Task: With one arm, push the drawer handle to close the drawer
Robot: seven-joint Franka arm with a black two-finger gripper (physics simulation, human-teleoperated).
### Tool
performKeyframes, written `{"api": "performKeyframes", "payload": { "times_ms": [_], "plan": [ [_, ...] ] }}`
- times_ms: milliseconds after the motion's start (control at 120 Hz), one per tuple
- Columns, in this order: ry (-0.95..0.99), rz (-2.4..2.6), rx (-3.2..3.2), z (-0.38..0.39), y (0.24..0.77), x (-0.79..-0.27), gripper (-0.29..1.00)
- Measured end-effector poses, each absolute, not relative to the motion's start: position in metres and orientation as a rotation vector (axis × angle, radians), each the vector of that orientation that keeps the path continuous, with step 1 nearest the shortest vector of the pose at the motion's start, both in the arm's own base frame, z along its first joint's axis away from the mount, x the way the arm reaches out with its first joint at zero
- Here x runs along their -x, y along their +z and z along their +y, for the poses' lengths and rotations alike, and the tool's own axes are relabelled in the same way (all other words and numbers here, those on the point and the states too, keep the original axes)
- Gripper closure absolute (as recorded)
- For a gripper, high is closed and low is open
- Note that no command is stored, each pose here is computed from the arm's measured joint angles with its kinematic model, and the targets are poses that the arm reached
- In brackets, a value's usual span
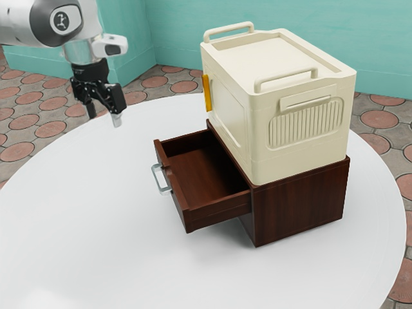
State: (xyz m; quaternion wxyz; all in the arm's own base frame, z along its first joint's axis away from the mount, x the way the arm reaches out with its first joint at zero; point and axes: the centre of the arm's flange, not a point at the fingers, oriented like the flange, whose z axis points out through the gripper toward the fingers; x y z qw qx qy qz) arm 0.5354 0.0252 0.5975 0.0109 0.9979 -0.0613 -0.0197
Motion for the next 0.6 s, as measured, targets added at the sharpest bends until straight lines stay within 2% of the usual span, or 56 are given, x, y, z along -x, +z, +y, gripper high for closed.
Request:
{"api": "performKeyframes", "payload": {
  "times_ms": [275,450,600],
  "plan": [
    [0.008,-0.233,-3.136,0.030,0.602,-0.539,0.02],
    [-0.120,-0.259,-3.130,0.028,0.573,-0.517,0.45],
    [-0.237,-0.418,-3.106,0.027,0.499,-0.488,0.65]
  ]
}}
